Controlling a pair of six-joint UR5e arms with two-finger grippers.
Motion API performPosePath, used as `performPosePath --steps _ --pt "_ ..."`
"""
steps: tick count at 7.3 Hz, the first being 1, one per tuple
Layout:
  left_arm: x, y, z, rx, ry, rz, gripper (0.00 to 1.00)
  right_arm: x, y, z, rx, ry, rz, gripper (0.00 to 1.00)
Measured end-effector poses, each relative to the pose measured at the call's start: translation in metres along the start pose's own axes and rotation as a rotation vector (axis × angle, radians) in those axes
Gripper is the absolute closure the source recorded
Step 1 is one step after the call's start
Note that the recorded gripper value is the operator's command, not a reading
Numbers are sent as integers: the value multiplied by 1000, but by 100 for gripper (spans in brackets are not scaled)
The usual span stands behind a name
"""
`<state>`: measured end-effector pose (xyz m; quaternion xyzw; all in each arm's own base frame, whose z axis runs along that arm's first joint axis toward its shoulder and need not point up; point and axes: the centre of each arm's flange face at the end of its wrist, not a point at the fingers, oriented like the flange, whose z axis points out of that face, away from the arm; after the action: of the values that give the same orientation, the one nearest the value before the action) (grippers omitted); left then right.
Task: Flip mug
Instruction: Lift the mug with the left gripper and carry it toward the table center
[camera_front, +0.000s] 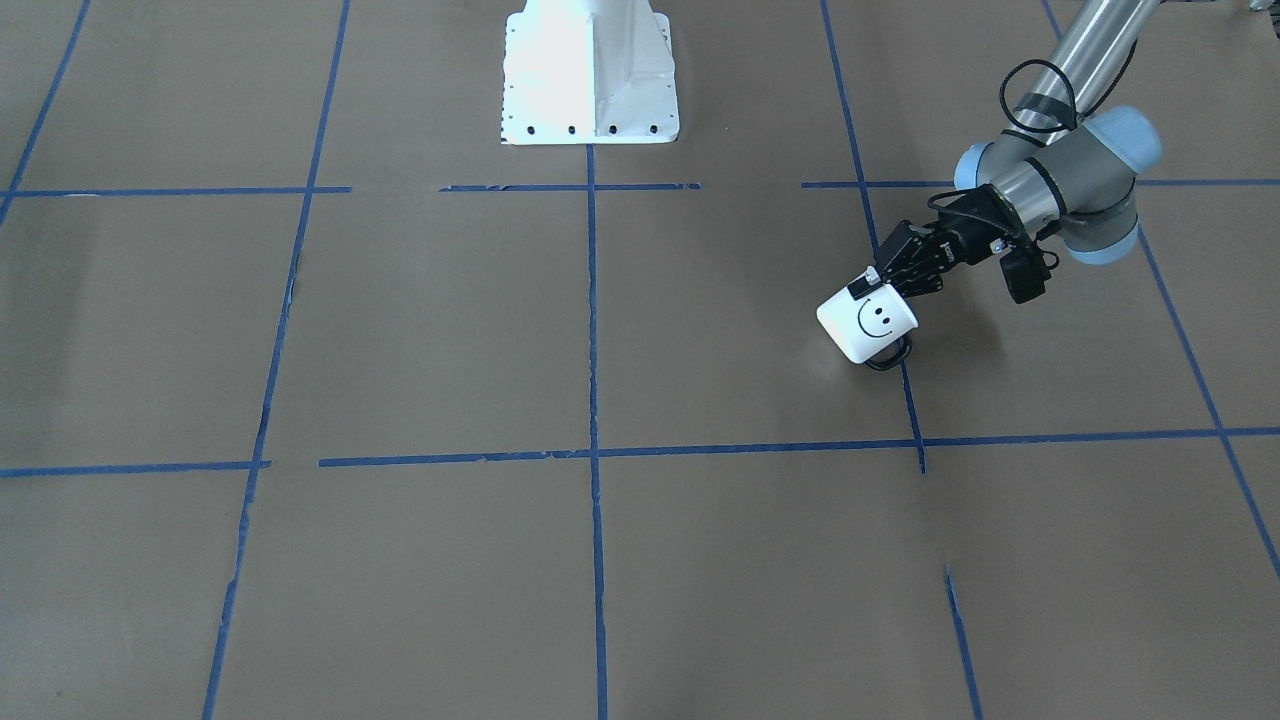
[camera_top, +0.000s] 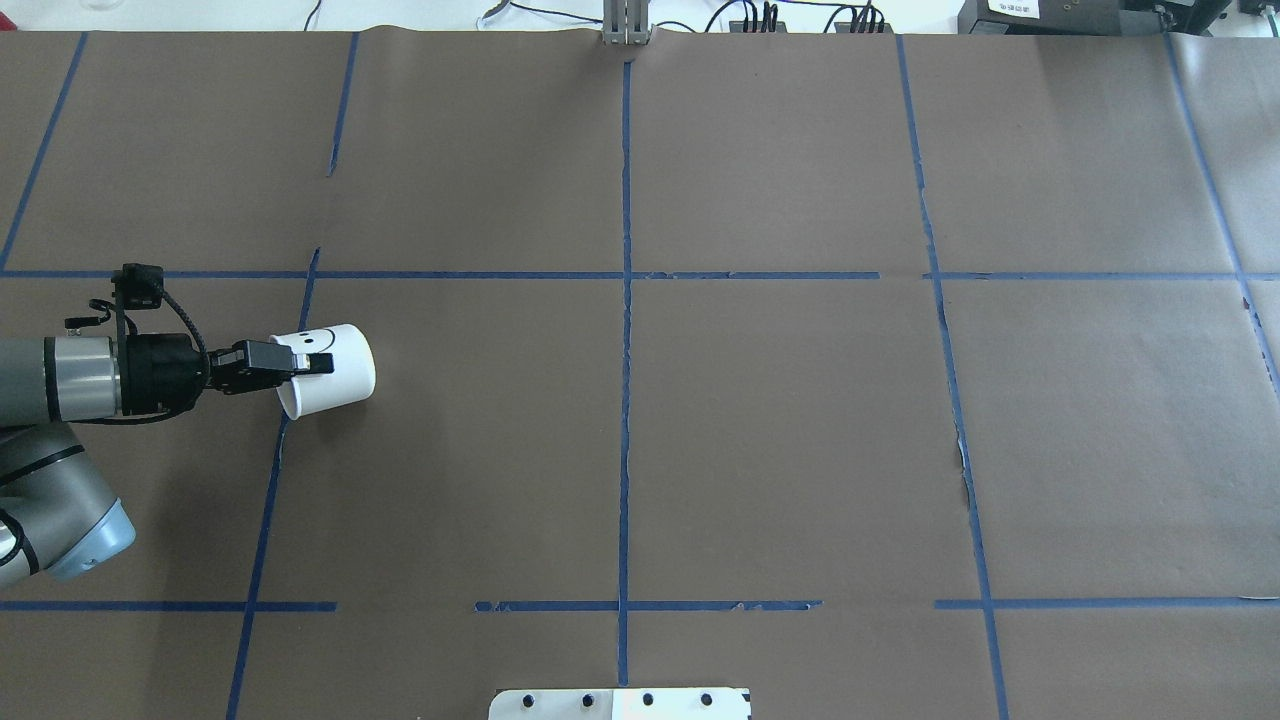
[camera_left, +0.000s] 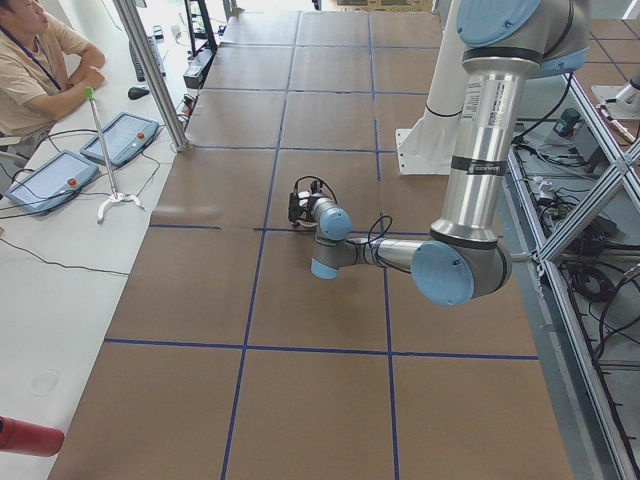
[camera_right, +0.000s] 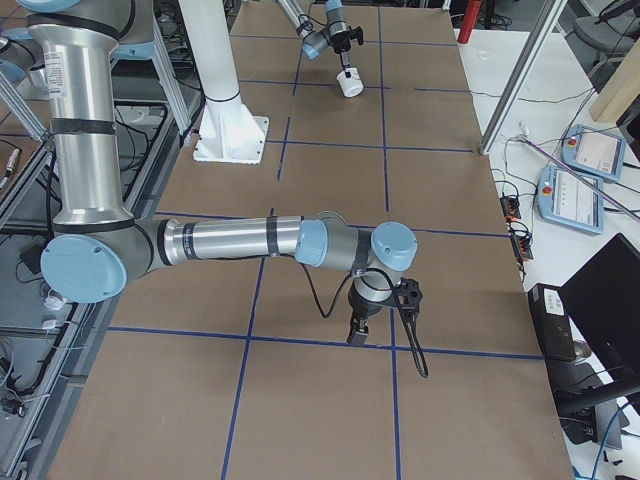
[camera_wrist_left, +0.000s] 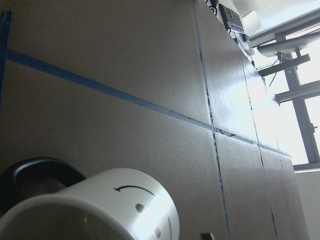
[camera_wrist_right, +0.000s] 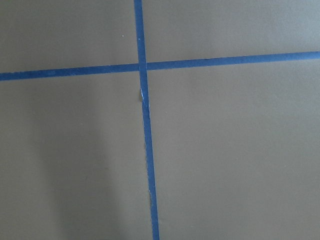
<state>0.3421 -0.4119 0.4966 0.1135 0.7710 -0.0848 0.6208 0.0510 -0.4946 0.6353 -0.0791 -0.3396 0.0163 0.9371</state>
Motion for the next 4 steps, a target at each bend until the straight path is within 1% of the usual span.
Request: performPosePath --steps 2,3,4 --pt "29 -15 20 2 51 -53 100 0 0 0 0 0 0 0" --pt "53 -26 37 -5 68 -79 100 0 0 0 0 0 0 0" --pt "74 -34 57 -27 28 -111 100 0 0 0 0 0 0 0"
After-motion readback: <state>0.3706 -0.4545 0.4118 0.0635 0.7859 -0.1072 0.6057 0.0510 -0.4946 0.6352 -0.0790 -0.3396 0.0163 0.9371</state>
